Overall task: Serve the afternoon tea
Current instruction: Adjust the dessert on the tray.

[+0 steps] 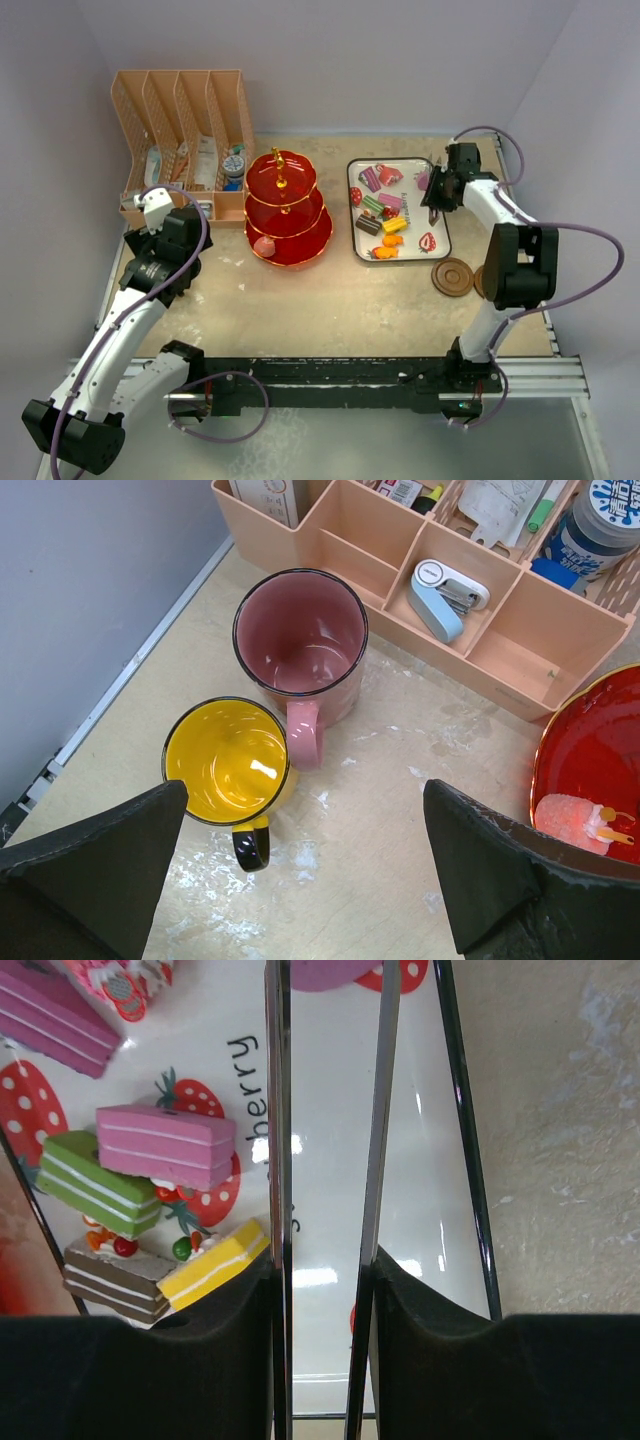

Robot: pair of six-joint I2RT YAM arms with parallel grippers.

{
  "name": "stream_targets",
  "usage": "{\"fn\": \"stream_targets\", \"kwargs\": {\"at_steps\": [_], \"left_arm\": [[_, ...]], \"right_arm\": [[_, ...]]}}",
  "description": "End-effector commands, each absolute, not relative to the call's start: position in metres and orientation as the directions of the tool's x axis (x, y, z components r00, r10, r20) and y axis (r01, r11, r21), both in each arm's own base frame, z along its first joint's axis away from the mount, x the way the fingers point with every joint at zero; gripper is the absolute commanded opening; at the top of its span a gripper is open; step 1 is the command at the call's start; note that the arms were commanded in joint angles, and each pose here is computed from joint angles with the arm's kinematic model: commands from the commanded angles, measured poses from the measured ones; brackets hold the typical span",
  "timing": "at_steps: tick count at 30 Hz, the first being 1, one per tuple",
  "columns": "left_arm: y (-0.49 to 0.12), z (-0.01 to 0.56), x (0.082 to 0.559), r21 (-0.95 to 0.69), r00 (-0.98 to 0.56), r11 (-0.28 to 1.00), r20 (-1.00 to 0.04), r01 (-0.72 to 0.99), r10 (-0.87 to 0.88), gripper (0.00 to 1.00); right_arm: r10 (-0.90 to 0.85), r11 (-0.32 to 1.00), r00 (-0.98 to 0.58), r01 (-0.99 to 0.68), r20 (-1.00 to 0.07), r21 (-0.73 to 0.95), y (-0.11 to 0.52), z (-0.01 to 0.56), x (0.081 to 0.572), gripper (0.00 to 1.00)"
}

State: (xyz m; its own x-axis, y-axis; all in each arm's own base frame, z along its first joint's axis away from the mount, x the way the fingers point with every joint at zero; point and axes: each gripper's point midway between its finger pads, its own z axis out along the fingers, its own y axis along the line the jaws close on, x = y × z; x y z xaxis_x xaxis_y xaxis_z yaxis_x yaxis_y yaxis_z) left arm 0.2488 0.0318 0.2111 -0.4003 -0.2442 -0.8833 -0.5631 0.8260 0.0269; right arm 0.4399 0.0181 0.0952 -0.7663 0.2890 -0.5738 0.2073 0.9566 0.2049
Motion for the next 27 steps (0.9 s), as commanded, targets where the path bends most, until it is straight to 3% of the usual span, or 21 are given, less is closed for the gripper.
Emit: {"fn": "stream_targets", "kwargs": {"at_steps": [1, 14, 20, 27], "left_arm": [[0.03, 0.221, 0.254, -0.004, -0.365, 0.828, -0.897, -0.561, -0.251, 1.0], [0.029, 0.222, 0.253, -0.015, -0.359, 0.832, -0.898, -0.554, -0.255, 1.0], [0.028, 0.223, 0.253, -0.023, -0.356, 0.835, -0.898, -0.55, -0.259, 1.0], [0.028, 0.223, 0.253, -0.027, -0.354, 0.837, -0.898, -0.547, -0.26, 1.0]], "right_arm": [[0.258, 0.965, -0.754, 0.168, -0.604, 0.203, 0.016, 0.11, 0.446, 0.37], [0.231, 0.97, -0.822, 0.151, -0.521, 0.192, 0.02, 0.076, 0.36, 0.37], [0.253, 0.964, -0.801, 0.162, -0.542, 0.211, 0.022, 0.089, 0.33, 0.37], [0.282, 0.957, -0.743, 0.17, -0.606, 0.237, 0.022, 0.122, 0.331, 0.38]]}}
